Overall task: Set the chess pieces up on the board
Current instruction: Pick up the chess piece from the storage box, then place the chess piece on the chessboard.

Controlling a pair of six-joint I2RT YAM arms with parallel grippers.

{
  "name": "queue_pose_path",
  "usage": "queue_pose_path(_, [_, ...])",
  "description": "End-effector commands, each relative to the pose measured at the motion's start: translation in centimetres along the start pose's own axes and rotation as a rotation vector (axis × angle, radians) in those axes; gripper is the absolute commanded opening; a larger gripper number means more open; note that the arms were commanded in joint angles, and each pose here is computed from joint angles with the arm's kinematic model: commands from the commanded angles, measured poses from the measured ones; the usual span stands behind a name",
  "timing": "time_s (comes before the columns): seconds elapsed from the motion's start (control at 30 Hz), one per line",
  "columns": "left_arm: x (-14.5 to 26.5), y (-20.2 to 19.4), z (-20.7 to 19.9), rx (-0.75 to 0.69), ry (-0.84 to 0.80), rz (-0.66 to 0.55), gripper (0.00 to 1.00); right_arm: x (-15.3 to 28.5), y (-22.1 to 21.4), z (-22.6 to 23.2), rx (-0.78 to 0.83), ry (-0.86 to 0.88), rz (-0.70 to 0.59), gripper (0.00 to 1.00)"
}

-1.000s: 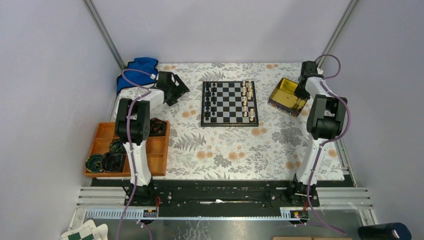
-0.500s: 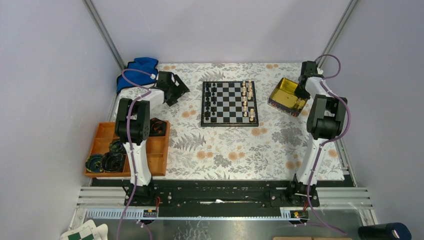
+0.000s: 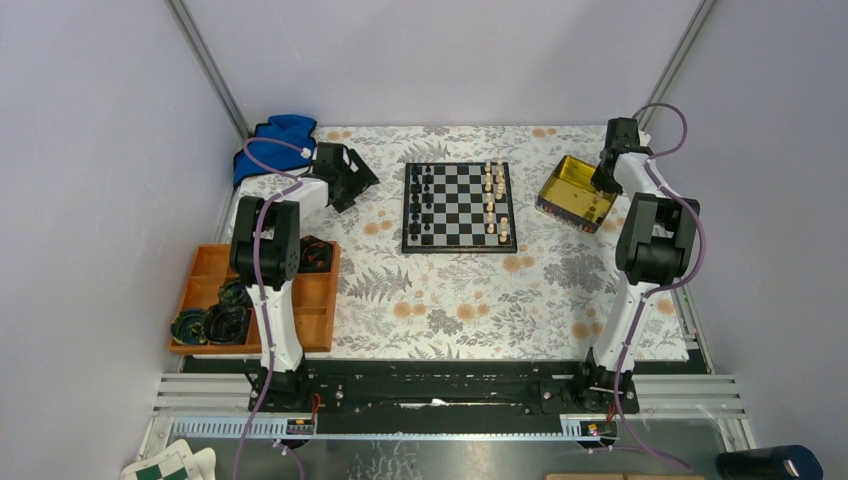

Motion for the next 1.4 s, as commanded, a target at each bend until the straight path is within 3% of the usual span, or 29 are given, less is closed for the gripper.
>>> queue_pose_path(0.0, [-1.3, -2.6, 5.4, 0.009, 0.176, 0.086, 0.99, 3.5, 2.8, -0.1, -0.020, 0.043, -0.101, 0.00])
queue_pose_path(0.43, [-1.2, -2.7, 5.4, 0.015, 0.172, 0.084, 0.99, 9.5, 3.2, 4.3, 0.063, 0.168, -0.170, 0.00])
queue_pose_path(0.83, [-1.0, -2.9, 5.4, 0.020, 0.165, 0.086, 0.99, 14.0, -1.7, 14.0, 0.269, 0.327, -0.158, 0.00])
queue_pose_path(1.37, [-0.9, -3.1, 5.3, 0.011, 0.166, 0.085, 0.99, 15.0, -7.9, 19.3, 0.415, 0.401, -0.094, 0.00])
Point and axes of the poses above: each gripper's point midway between its finger pads, its own x axis back along the fingers, its own z axis along the line the jaws close on, y = z × x, the point moved 4 cm from there along x, back along the fingers, and after that the axes turned 6 degrees about x, right-handed, at the moved point
